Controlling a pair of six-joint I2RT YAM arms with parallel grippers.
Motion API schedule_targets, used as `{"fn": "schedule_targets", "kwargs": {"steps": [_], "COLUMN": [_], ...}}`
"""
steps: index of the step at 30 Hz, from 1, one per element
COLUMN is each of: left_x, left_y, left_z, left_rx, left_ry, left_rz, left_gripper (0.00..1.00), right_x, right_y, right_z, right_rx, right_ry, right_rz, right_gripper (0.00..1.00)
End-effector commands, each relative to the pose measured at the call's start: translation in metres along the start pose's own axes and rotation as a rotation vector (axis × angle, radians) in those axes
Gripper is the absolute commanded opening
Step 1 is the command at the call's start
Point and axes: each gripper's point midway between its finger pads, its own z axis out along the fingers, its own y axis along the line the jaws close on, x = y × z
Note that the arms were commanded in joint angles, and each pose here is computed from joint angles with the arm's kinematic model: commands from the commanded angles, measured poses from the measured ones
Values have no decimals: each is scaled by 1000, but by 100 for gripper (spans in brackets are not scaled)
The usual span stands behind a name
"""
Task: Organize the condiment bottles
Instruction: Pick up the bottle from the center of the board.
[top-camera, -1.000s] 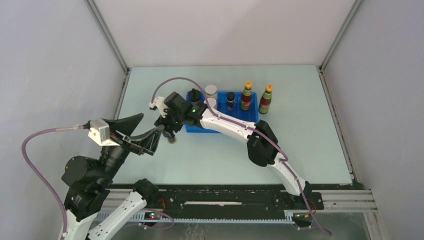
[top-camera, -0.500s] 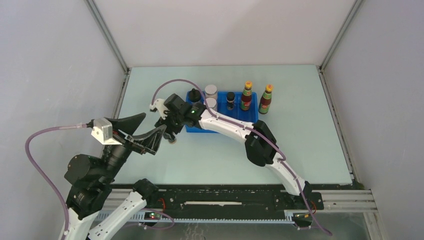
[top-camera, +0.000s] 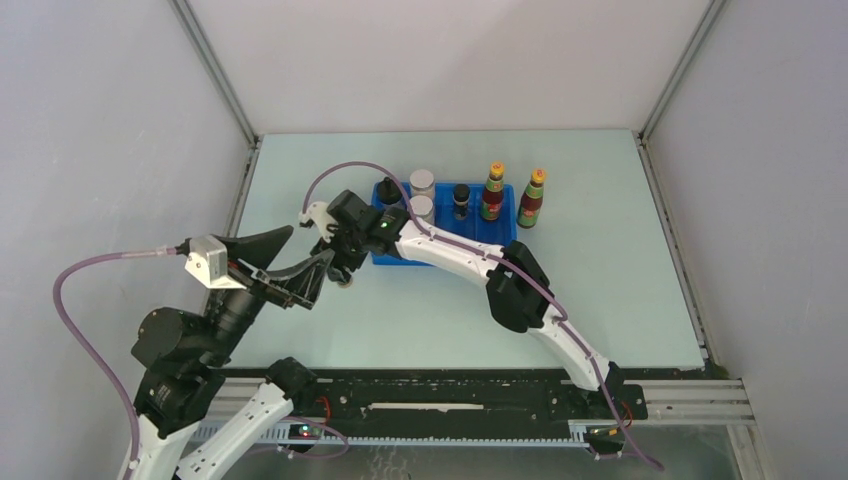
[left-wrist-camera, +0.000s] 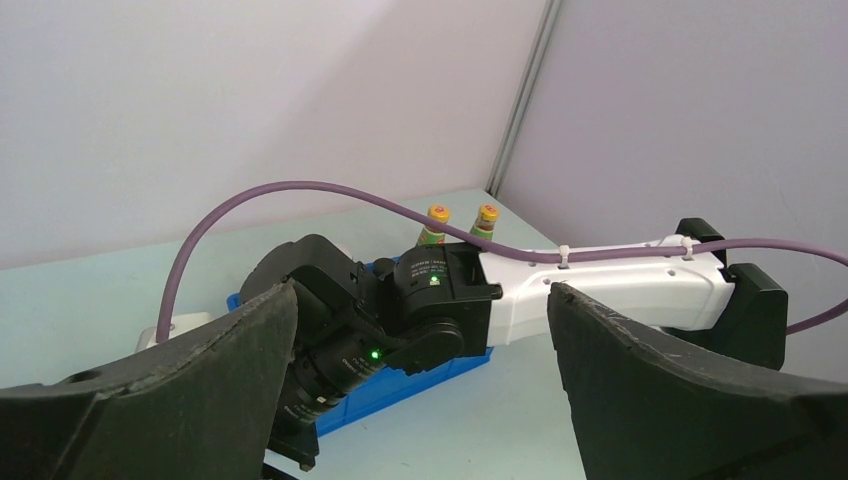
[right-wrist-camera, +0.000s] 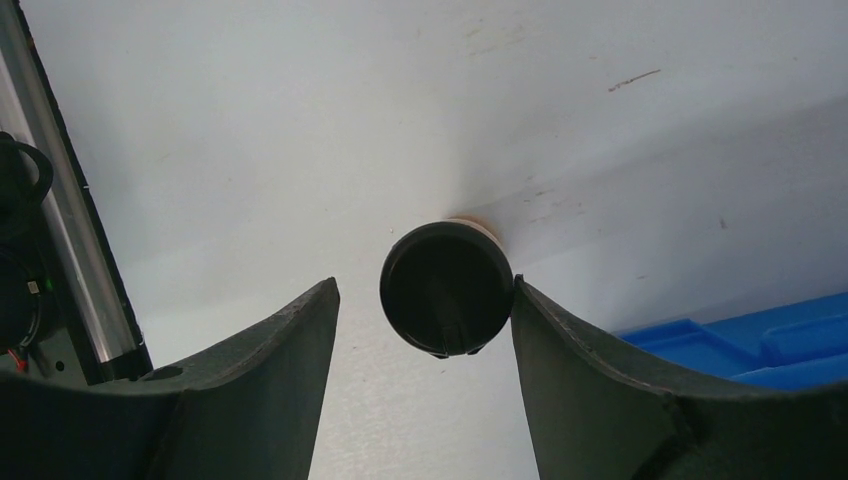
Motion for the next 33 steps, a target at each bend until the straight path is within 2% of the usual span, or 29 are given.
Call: {"fn": "schedule_targets", "kwargs": {"steps": [1, 14, 20, 33], "left_x": [3, 3, 4, 2], "left_y": [-1, -1, -1, -1], "left_z": [4, 3, 3, 1], "left_rx": [15, 17, 17, 19], "left_ry": [-2, -4, -2, -9], "left_rz": [28, 28, 28, 28], "left_gripper": [100, 100, 100, 100], "right_x": [-17, -22, -21, -23], "right_y": [1, 2, 2, -2], "right_z": [-4, -3, -2, -1], "right_rx": [-14, -17, -23, -7], "right_ry": [-38, -46, -41, -45], "right_rz": [-5, -18, -15, -12], "right_gripper": [72, 71, 65, 43]}}
